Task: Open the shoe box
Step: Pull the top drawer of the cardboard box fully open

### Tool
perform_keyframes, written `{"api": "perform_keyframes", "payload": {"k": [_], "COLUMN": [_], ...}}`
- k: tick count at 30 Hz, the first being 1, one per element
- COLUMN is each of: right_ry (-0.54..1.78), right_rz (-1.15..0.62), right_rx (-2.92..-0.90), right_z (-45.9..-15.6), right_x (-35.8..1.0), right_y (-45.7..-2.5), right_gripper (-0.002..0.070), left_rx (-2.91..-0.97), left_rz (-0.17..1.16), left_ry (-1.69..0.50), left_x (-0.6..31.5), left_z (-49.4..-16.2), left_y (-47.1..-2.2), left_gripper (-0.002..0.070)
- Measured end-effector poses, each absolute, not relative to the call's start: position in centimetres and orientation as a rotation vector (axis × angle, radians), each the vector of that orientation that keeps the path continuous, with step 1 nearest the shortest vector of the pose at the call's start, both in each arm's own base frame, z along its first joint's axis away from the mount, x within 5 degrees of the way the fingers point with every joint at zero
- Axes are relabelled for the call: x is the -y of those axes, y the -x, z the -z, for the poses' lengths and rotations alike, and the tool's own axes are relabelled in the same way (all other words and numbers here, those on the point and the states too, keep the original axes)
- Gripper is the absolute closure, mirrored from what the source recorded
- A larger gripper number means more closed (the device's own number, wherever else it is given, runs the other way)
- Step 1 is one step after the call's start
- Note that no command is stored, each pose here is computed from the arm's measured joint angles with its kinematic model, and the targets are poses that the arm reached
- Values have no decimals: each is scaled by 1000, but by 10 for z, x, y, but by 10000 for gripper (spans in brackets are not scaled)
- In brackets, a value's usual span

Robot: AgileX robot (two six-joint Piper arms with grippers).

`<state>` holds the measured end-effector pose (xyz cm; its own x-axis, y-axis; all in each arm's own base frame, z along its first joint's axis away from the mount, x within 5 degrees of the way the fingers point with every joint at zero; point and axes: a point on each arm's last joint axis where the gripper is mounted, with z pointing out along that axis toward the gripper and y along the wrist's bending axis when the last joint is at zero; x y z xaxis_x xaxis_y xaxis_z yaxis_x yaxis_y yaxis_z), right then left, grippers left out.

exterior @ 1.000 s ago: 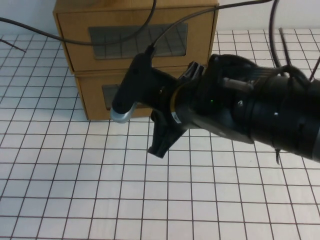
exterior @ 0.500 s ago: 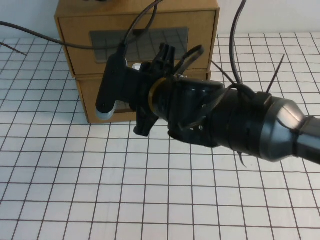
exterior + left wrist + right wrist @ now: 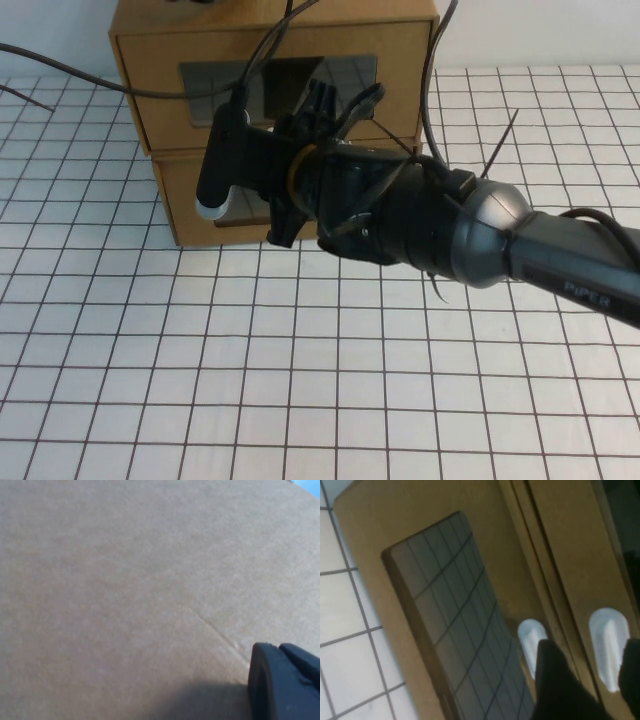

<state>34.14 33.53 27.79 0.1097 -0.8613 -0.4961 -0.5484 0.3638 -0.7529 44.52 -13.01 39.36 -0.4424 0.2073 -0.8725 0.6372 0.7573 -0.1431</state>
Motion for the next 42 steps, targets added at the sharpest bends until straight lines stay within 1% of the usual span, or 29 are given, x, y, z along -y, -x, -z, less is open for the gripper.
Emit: {"api": "perform_keyframes", "payload": {"k": [6, 11, 17, 20, 25, 37, 42], "right_ry": [1324, 1312, 1332, 1340, 1358, 1363, 1369], "right_rz": [389, 402, 440, 453, 456, 459, 467], "right_rx": [-1539, -1547, -1506, -1485, -1478, -1469, -1461], "right_z": [-273, -273, -274, -274, -268, -267, -267], "right_x": [-338, -331, -330, -332, -335, -335, -335], "right_y": [-348, -355, -357, -359, -361, -361, -361], "right_gripper": [422, 428, 492, 509, 516, 517, 546], "left_rx": [-2009, -2011, -2012, -2012, -2013, -2020, -2021], "left_rz": [574, 575, 576, 576, 577, 581, 582], "left_ry": [-636, -638, -639, -639, -640, -647, -649], "left_x": [130, 130, 130, 130, 130, 131, 131], "left_z": [-394, -393, -393, -393, -393, -393, -393], "left_y": [-445, -445, -445, -445, -445, -444, -444], "left_gripper": [677, 677, 677, 677, 677, 677, 677]}}
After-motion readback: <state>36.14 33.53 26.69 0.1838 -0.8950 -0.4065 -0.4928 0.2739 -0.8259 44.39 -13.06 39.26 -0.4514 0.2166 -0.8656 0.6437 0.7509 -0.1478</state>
